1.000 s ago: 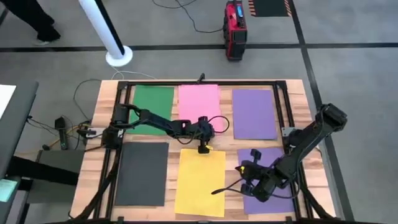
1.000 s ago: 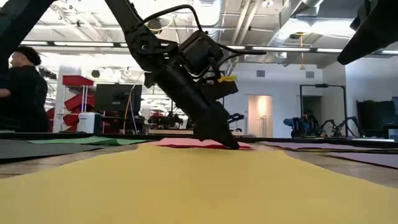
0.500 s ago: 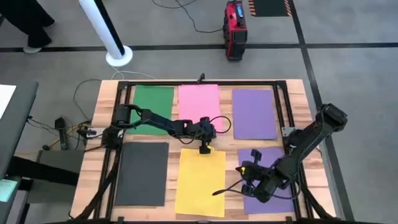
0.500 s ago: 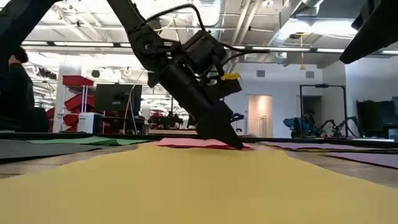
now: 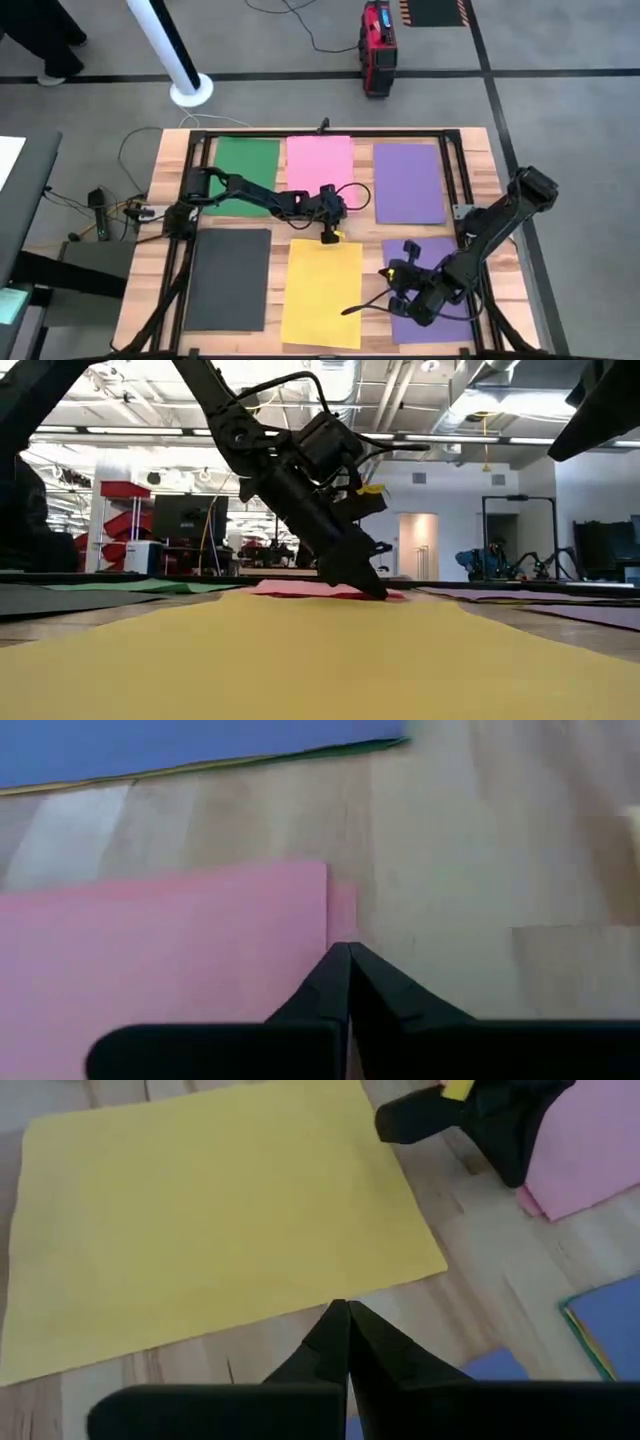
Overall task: Organize paper
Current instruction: Adjust the stacked pink papers, then stack the violet paper on top of the violet paper
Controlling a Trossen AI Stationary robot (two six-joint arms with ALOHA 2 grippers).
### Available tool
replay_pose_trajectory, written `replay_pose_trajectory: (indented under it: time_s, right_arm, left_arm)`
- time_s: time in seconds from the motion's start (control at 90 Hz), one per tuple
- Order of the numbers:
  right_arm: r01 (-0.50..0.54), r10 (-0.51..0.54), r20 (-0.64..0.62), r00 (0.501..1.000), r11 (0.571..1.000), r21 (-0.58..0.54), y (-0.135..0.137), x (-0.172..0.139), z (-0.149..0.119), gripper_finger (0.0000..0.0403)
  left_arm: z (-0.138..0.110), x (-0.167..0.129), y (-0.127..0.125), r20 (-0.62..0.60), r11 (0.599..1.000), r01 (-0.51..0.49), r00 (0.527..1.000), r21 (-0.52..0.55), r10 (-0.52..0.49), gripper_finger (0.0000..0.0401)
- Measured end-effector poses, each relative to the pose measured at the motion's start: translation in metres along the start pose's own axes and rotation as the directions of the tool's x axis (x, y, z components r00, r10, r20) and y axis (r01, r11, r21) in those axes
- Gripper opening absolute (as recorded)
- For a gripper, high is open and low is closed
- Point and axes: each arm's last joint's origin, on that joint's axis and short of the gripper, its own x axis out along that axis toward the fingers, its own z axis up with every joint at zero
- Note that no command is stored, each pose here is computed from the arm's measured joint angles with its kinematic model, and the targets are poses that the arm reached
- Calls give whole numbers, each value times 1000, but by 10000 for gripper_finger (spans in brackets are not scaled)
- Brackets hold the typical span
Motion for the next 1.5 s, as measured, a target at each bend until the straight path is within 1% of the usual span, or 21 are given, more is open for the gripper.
replay_pose_trajectory:
  time_s: [0.167,0.244,0.3,0.356,0.456,0.522,0.7,0.822,0.911,0.978,1.022,1.056,1.122,1.189,1.244,1.322,1.4,1.5]
  right_arm:
    - [0,0,-1,1000,1000,-3,0,0,0,0]
    - [1,-1,-1,1000,1000,-4,0,0,0,0]
    - [1,-1,-2,1000,1000,-4,0,0,-1,0]
    - [1,-1,-2,1000,1000,-4,0,0,-1,0]
    - [0,0,-1,1000,1000,-3,0,0,0,0]
    - [1,-1,-2,1000,1000,-4,0,0,-1,0]
    - [1,-1,-2,1000,1000,-5,0,0,0,0]
    - [2,-2,-2,1000,1000,-6,0,0,-1,0]
    - [7,-7,-5,1000,1000,-11,-1,0,-1,0]
    - [22,-22,-7,1000,1000,-22,-2,0,-2,0]
    - [44,-44,2,999,998,-34,-4,0,-2,0]
    - [61,-61,14,998,997,-41,-5,0,-2,0]
    - [101,-98,48,994,994,-53,-7,0,-2,0]
    - [125,-121,63,991,990,-62,-10,1,-5,0]
    - [130,-126,62,990,989,-67,-12,4,-9,0]
    - [106,-103,77,992,993,-42,-15,9,-16,0]
    - [72,-70,99,993,997,-19,-20,15,-25,0]
    - [15,-17,143,990,1000,14,-30,21,-35,0]
  left_arm:
    - [11,-17,-17,2,999,40,999,28,-40,0]
    - [14,-28,-24,-38,997,64,997,48,-62,0]
    - [12,-35,-29,-96,996,75,993,53,-70,0]
    - [4,-41,-32,-190,995,75,980,64,-62,0]
    - [-10,-47,-35,-345,994,30,939,108,9,0]
    - [-21,-49,-34,-400,992,-4,915,124,54,0]
    - [-38,-52,-34,-442,992,-28,894,121,79,0]
    - [-38,-54,-33,-443,989,-56,890,135,111,0]
    - [-33,-60,-31,-424,991,-56,900,125,105,0]
    - [-27,-65,-29,-384,995,-33,921,89,65,0]
    - [-23,-71,-28,-368,998,9,930,63,15,0]
    - [-19,-73,-29,-335,998,43,942,41,-27,0]
    - [-6,-80,-30,-194,992,122,974,-4,-121,0]
    - [1,-88,-31,-62,977,212,975,-38,-214,0]
    - [4,-91,-32,49,961,272,962,-46,-270,0]
    - [3,-95,-32,175,938,339,930,-66,-324,0]
    - [7,-100,-33,330,917,394,875,-61,-354,0]
    - [4,-105,-34,447,892,450,805,-33,-390,0]
